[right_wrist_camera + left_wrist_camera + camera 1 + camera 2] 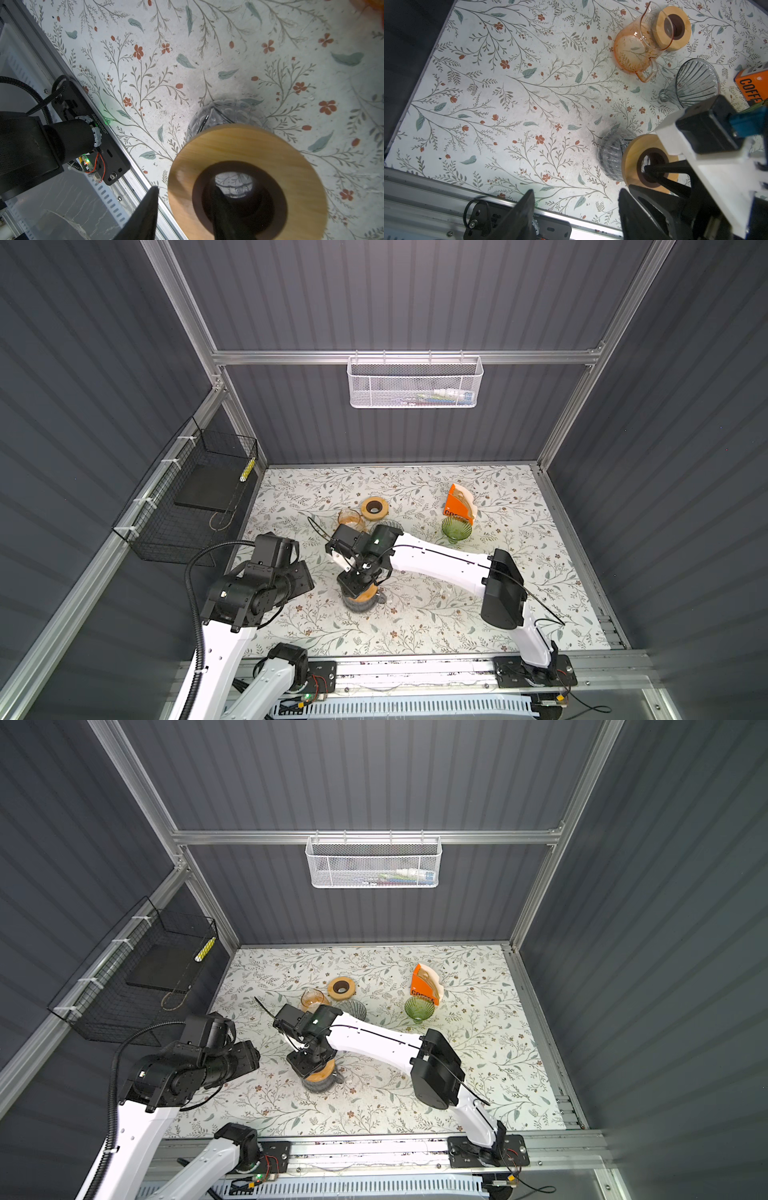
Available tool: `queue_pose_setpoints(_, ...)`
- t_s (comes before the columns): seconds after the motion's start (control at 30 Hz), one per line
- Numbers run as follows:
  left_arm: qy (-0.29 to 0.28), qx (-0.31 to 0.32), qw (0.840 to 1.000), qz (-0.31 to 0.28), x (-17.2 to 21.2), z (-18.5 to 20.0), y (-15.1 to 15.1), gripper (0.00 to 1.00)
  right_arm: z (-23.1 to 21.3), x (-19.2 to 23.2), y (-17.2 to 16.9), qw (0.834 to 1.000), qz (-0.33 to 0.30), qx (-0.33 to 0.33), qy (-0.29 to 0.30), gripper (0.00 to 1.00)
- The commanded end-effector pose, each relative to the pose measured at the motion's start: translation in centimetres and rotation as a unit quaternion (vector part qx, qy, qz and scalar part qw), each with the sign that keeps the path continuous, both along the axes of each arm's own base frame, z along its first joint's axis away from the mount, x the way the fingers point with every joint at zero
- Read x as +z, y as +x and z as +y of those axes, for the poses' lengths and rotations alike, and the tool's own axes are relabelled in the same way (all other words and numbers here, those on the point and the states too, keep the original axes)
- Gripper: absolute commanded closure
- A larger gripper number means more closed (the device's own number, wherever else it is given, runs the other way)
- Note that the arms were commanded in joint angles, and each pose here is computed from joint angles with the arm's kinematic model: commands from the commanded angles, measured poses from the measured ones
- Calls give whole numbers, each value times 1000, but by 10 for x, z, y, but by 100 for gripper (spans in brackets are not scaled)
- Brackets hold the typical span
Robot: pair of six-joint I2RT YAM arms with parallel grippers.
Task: Place the coffee filter in the dripper
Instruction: 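Lower the wooden stand onto the clear pitcher's mouth and open right gripper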
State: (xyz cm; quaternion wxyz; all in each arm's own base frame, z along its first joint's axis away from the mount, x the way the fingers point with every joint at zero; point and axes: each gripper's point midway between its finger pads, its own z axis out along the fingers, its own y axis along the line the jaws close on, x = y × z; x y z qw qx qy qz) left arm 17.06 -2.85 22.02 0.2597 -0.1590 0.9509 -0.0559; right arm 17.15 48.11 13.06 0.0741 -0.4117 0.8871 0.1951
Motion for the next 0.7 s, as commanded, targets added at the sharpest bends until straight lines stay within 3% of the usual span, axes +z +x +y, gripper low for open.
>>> queue_pose_setpoints(0.0, -10, -20, 1000, -18, 12, -6, 3, 35, 7, 0, -4, 1000, 3, 0, 7, 56)
queue_pose_setpoints(0.67, -36, -62, 997, -37, 25, -27, 25, 36, -19, 52, 16, 997, -58, -38, 43, 56)
